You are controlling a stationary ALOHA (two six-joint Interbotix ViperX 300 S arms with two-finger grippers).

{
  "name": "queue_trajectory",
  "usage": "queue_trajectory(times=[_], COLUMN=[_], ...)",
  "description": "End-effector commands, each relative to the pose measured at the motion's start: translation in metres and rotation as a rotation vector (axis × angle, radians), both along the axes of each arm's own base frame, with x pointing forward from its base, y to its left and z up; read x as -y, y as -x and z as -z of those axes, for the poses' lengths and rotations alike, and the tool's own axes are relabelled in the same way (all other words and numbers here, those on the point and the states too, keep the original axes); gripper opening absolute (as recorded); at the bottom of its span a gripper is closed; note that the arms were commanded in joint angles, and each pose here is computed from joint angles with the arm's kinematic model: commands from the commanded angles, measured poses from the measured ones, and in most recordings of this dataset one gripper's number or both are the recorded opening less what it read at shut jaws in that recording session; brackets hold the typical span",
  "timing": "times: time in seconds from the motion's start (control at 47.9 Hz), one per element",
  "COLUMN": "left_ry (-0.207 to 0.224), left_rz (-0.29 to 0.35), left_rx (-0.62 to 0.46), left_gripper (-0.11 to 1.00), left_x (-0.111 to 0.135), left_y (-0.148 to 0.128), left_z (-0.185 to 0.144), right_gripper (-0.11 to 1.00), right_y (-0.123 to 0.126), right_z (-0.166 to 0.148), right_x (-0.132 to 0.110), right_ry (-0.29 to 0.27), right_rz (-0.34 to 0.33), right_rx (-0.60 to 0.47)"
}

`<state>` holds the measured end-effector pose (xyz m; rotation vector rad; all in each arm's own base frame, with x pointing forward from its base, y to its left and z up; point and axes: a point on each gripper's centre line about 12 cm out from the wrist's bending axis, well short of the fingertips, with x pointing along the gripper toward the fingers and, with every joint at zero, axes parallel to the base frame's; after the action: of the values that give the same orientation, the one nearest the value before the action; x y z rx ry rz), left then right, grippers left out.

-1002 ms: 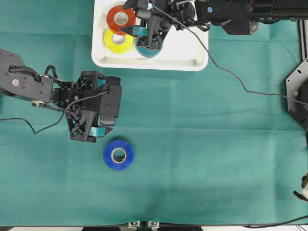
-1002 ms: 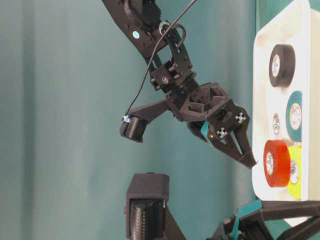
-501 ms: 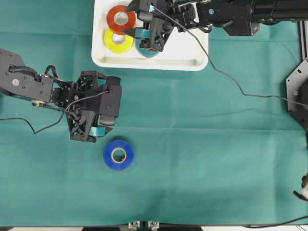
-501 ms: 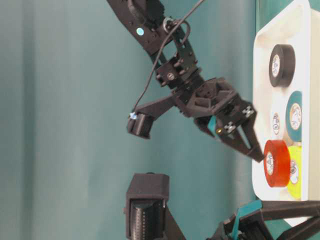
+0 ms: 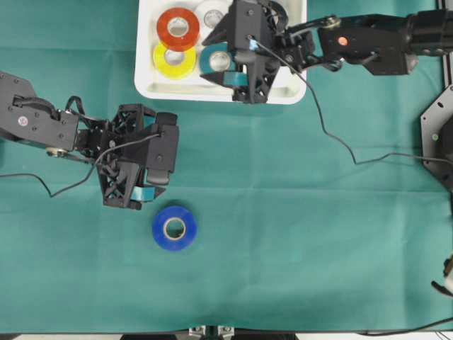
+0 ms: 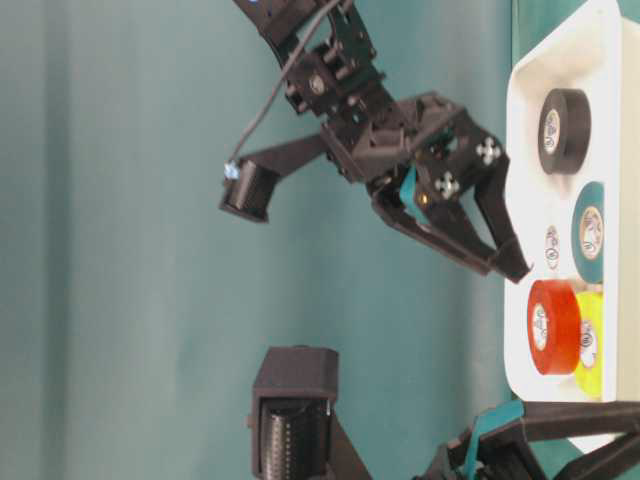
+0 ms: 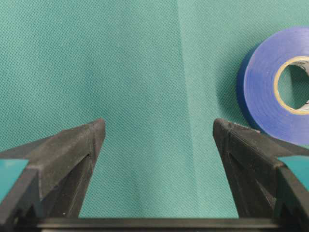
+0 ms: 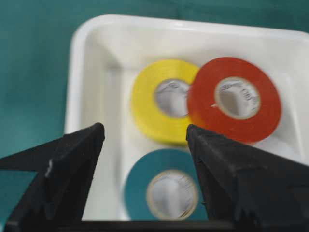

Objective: Put the tape alternately from left to right into the white case.
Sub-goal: 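Withdraw right gripper from the tray to the right side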

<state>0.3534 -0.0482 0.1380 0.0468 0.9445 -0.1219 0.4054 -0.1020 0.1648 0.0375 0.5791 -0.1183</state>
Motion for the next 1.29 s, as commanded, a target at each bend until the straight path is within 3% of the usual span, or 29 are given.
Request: queue_trajectory(times=[0.0, 0.626, 1.273], left_ry=[0.007, 0.009, 0.010], left_rz=[0.000, -0.001, -0.002], left_rx=[0.045, 0.048, 0.054], left_gripper=[0.57, 0.57, 0.57], left_x=[0.001, 0.001, 0.002], left_y=[-0.004, -0.005, -0.007], left_z=[-0.014, -0.015, -0.017], right_gripper=[0.76, 0.76, 0.76], right_y=[0.004, 0.036, 0.068], right_z=[-0.018, -0.003, 0.007], right_x=[-0.008, -0.062, -0.092], right_ry=[0.007, -0.012, -0.035], right_rz=[-0.018, -0.133, -0.190], right_rx=[0.044, -0.014, -0.056])
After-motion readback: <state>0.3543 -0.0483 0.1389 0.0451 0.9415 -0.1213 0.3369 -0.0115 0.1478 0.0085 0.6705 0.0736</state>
